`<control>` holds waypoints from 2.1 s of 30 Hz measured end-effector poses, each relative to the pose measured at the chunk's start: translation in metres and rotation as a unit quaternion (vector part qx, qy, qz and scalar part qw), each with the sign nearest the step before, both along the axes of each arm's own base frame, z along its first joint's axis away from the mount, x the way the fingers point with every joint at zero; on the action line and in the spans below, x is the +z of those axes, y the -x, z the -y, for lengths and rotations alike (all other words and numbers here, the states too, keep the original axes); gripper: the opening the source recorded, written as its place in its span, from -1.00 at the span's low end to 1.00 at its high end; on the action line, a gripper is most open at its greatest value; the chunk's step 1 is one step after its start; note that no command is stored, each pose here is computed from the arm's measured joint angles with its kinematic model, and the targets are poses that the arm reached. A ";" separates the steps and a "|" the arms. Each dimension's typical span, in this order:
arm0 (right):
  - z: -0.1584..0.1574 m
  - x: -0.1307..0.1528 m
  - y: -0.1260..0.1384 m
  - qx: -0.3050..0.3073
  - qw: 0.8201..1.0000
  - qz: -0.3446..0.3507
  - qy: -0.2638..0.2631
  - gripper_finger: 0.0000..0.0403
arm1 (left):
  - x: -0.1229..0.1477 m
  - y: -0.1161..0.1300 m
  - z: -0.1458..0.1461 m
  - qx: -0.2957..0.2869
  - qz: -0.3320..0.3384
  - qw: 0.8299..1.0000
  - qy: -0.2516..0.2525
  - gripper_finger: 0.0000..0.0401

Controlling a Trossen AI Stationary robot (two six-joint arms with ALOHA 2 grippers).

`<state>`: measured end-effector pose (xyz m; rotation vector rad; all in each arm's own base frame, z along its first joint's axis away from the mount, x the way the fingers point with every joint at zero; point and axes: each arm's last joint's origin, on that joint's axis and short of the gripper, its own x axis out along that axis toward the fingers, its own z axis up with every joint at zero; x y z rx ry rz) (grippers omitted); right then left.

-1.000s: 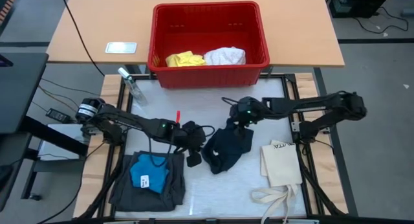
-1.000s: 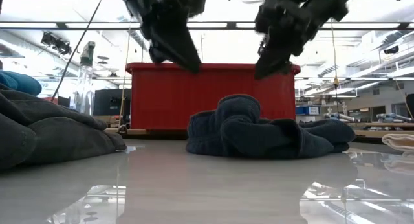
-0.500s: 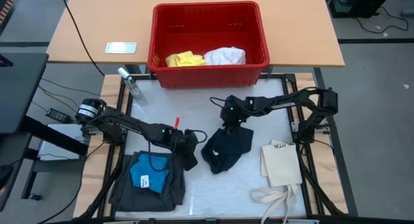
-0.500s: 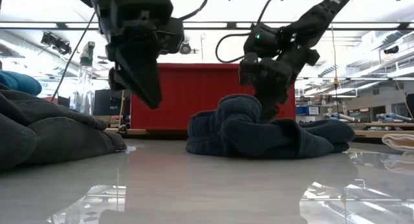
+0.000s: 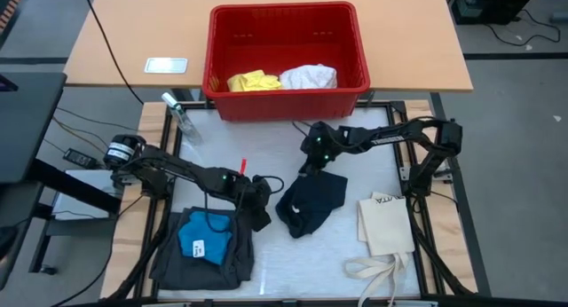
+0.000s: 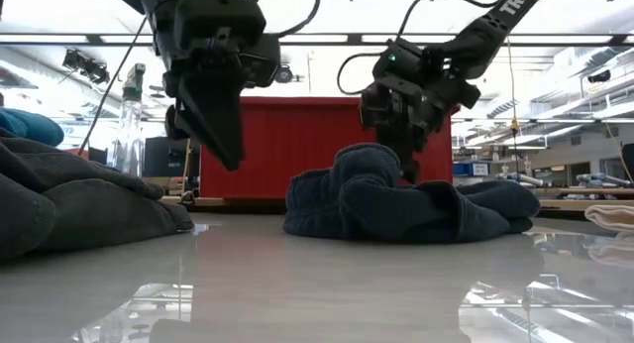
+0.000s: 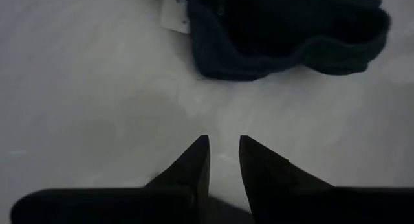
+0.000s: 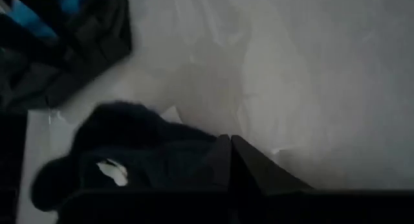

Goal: Fold laundry
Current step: Fold the black shorts

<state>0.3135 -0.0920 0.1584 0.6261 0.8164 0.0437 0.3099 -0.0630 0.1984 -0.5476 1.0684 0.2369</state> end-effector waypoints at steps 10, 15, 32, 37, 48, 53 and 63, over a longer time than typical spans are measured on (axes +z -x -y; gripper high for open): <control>0.005 0.003 0.002 -0.010 1.000 0.001 -0.007 0.07 | 0.039 0.016 -0.027 0.051 0.058 0.994 -0.079 -0.55; -0.008 -0.021 -0.006 0.038 0.997 -0.020 -0.057 0.37 | 0.051 0.029 -0.037 0.050 0.052 0.992 -0.101 -0.55; -0.010 0.025 0.007 -0.074 0.997 -0.022 -0.010 -0.90 | 0.050 0.054 -0.062 0.024 0.133 0.987 -0.082 -0.55; -0.018 0.080 0.037 -0.193 0.981 0.014 0.017 -0.90 | 0.077 0.047 -0.067 -0.041 0.223 0.959 -0.167 -0.55; -0.050 0.116 0.095 -0.270 0.962 -0.043 0.021 -0.91 | 0.047 0.036 -0.106 -0.006 0.209 0.964 -0.166 -0.04; -0.057 0.132 0.094 -0.280 0.959 0.029 -0.014 -0.91 | 0.012 0.014 -0.114 -0.038 0.229 0.964 -0.131 0.33; -0.055 0.161 0.108 -0.352 0.925 0.138 -0.034 -0.91 | 0.003 -0.006 -0.105 -0.079 0.277 0.949 -0.131 0.55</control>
